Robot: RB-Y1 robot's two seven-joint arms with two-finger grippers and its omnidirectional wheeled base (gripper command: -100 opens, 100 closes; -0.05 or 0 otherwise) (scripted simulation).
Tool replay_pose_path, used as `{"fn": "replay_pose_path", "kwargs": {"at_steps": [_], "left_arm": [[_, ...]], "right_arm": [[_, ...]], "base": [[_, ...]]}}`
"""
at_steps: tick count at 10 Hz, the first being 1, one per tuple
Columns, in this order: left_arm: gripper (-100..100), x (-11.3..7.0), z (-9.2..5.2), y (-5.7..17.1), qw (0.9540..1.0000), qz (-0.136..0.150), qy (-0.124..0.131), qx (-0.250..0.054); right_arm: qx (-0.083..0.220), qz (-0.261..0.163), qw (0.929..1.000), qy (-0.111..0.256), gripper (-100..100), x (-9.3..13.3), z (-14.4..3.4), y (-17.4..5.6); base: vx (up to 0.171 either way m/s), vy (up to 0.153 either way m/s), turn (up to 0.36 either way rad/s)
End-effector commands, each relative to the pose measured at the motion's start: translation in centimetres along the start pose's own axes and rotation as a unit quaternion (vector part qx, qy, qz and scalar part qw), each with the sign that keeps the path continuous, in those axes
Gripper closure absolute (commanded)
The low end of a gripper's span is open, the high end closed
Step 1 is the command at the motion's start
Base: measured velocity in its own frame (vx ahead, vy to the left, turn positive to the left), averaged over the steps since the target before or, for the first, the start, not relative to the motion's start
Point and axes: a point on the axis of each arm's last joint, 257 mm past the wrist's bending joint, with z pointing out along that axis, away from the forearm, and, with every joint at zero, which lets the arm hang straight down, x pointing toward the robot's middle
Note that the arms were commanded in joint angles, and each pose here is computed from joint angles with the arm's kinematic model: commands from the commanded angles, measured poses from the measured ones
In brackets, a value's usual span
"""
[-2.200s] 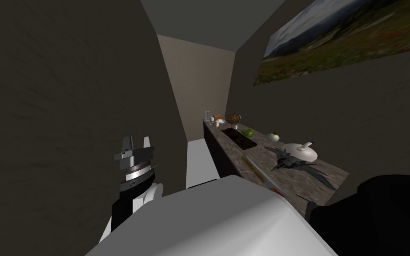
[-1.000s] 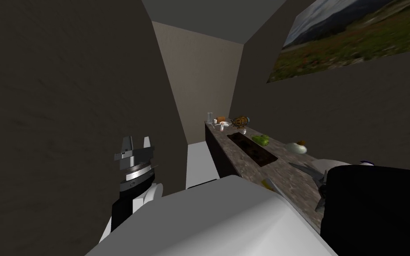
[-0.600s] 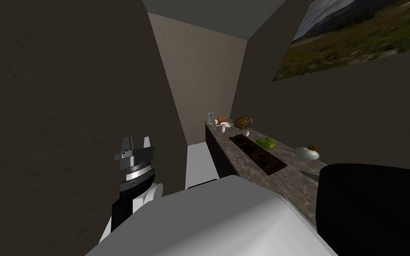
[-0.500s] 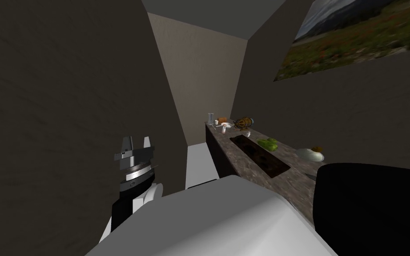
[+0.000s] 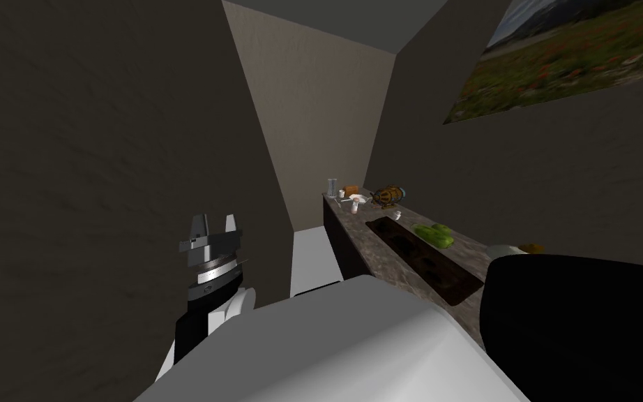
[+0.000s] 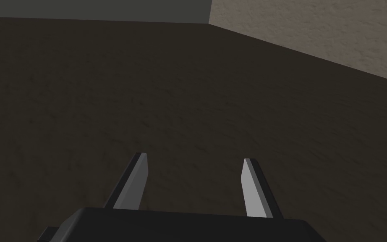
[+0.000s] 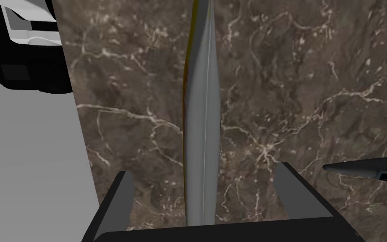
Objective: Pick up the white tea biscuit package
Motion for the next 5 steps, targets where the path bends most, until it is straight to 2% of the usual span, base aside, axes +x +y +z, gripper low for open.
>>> {"fn": "replay_pose_path", "kwargs": {"at_steps": [1,2,3,4,5], "left_arm": [[0,0.0,0.0,0.0,1.0,0.0,0.0,0.0],[0,0.0,0.0,0.0,1.0,0.0,0.0,0.0],[0,0.0,0.0,0.0,1.0,0.0,0.0,0.0],[0,0.0,0.0,0.0,1.0,0.0,0.0,0.0],[0,0.0,0.0,0.0,1.0,0.0,0.0,0.0]], "right_arm": [[0.011,0.011,0.9999,-0.007,-100,-0.5,-0.3,-0.4],[0.007,0.007,0.9999,-0.004,-100,-0.4,-0.2,-0.3],[0.008,0.007,0.9999,-0.005,0,-0.4,-0.2,-0.4],[0.007,0.006,0.9999,-0.004,-100,-0.8,0.6,-0.3],[0.007,0.006,0.9999,-0.004,-100,-0.9,0.8,-0.3]], "base": [[0.15,-0.013,0.002],[0.062,-0.008,0.003],[0.012,-0.001,0.002],[0.021,-0.003,-0.016],[0.025,-0.001,-0.019]]}}
